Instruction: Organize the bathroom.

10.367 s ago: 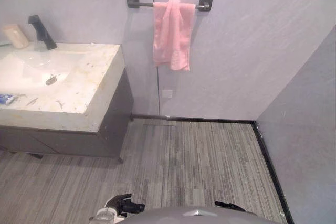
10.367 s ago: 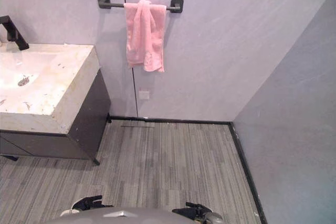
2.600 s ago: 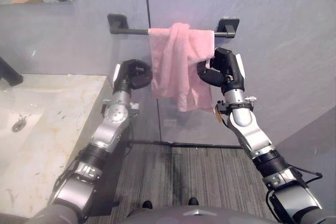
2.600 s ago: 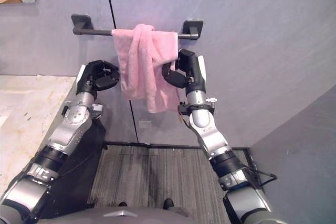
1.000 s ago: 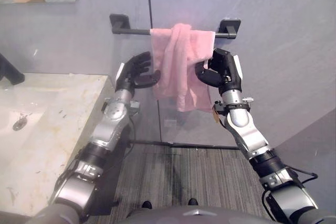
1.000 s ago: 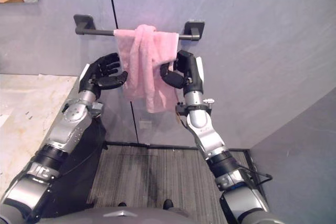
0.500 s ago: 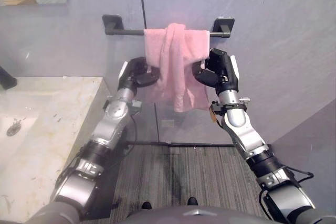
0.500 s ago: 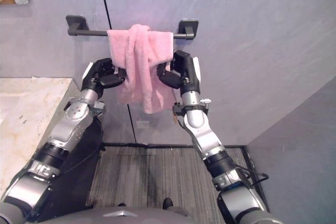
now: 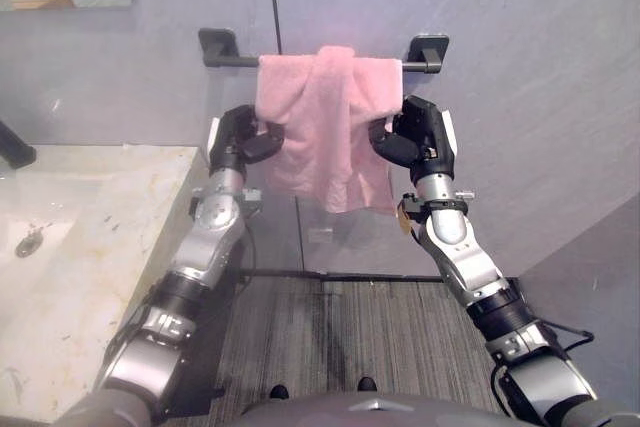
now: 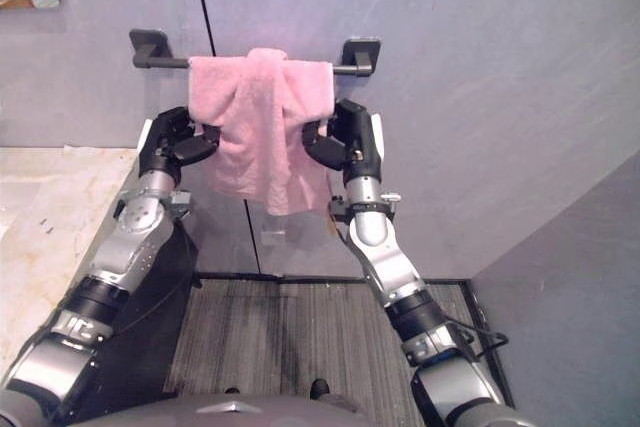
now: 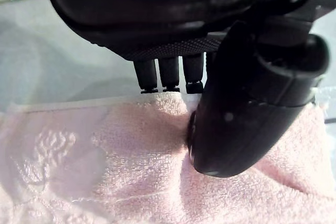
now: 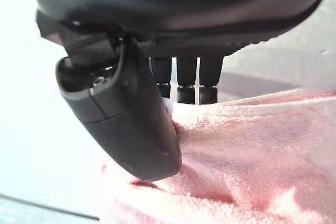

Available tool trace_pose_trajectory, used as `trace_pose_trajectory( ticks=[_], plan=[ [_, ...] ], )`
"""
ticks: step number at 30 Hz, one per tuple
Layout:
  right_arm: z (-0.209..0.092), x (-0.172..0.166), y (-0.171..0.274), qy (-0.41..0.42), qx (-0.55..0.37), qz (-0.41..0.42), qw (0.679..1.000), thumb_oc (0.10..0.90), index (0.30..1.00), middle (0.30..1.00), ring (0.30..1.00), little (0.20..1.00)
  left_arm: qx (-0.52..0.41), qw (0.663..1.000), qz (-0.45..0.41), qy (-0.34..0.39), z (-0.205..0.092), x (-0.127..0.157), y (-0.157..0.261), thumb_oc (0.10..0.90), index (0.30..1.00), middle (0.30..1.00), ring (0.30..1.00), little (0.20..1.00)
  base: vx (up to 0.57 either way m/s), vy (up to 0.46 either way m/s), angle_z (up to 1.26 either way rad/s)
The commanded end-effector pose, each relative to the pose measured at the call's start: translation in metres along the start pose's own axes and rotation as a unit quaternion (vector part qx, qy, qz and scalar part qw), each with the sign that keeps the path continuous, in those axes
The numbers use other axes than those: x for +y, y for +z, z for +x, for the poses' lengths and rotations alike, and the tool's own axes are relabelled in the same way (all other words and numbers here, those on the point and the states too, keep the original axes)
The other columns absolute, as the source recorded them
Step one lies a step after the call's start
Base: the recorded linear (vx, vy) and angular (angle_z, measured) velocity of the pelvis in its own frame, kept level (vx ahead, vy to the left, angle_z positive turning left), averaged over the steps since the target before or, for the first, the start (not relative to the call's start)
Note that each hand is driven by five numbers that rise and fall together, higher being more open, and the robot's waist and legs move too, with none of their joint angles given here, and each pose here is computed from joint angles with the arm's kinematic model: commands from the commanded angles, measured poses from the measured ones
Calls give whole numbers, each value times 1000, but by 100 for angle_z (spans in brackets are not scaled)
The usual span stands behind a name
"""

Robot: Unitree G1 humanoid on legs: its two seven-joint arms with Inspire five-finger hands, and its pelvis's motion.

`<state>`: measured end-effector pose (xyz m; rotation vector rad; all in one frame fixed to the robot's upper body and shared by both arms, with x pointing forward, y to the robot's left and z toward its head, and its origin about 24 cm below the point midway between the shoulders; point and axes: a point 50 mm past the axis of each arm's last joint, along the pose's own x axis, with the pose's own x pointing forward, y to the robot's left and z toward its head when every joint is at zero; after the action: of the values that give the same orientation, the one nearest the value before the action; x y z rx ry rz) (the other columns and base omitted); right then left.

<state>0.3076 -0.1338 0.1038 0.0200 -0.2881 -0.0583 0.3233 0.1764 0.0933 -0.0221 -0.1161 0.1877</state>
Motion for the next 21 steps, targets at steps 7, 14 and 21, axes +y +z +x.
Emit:
trace_pose_trajectory(
  ticks=[7, 14, 21],
  plan=[
    [-7, -2, 4, -115, -33, 96, 988, 400, 300, 300, 300, 300, -129, 986, -55, 86, 6, 1, 40, 400, 300, 300, 300, 300, 0, 0, 0],
    [-10, -3, 1, -176, -19, 142, 974, 400, 300, 300, 300, 300, -145, 974, -91, 147, 0, 2, 43, 400, 300, 300, 300, 300, 0, 0, 0],
    [-13, 4, -1, -202, 2, 182, 962, 400, 300, 300, 300, 300, -127, 977, -100, 139, -1, -9, 40, 400, 300, 300, 300, 300, 0, 0, 0]
  ],
)
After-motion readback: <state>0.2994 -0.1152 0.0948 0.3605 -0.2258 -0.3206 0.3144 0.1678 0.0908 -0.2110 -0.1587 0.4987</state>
